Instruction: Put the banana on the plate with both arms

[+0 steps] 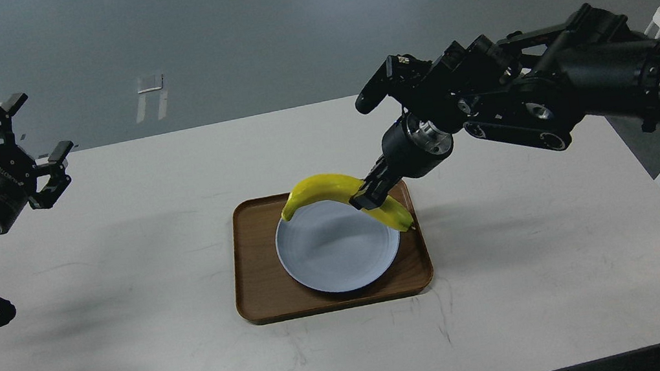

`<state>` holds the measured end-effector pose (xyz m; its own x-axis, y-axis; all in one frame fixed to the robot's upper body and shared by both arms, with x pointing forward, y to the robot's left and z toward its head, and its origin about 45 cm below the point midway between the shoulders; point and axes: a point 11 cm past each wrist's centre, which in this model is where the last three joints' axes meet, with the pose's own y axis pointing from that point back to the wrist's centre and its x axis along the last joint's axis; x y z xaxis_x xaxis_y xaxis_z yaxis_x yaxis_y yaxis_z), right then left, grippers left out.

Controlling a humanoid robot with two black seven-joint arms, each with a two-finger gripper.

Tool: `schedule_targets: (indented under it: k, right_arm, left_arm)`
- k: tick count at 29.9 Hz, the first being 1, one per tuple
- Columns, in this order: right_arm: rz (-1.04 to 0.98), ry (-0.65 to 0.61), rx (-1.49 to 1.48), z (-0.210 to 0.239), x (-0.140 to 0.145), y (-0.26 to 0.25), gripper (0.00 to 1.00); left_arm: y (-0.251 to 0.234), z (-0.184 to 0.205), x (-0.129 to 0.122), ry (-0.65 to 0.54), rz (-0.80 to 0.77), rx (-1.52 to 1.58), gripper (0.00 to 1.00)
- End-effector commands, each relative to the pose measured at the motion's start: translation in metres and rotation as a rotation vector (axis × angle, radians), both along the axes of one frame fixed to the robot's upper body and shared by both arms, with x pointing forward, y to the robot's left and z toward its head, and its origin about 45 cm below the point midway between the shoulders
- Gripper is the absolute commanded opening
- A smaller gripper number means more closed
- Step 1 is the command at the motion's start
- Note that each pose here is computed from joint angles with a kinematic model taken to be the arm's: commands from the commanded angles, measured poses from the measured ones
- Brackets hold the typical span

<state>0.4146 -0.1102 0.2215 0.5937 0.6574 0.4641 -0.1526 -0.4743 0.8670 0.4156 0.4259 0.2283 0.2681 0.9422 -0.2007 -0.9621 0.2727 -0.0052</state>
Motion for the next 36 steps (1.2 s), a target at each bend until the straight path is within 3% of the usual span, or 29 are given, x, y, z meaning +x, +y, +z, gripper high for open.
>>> schedule_targets:
  k: [1,10,20,22,24,36]
  right_arm:
    - [0.005,0.015,0.001,-0.008,-0.003,0.015,0.0]
    - [0.011,0.048,-0.021,-0.034,-0.012,0.022,0.0]
    - [-0.018,0.029,-0.019,-0.037,-0.005,0.014,0.11]
    - [-0.022,0.025,-0.018,-0.037,-0.004,0.013,0.17]
    - [-0.022,0.024,-0.016,-0.037,-0.004,0.013,0.3]
    - [-0.051,0.05,0.018,-0.036,-0.005,0.016,0.66]
  left_arm:
    - [0.0,0.0,0.0,0.001,0.001,0.0,0.98]
    - [0.0,0.0,0.0,0.0,-0.001,0.0,0.98]
    - [0.001,0.0,0.0,-0.001,0.001,0.0,0.98]
    - [0.001,0.0,0.0,-0.001,0.001,0.0,0.98]
    - [0.001,0.0,0.0,-0.001,0.001,0.0,0.98]
    - [0.006,0.003,-0.001,-0.003,0.009,0.009,0.98]
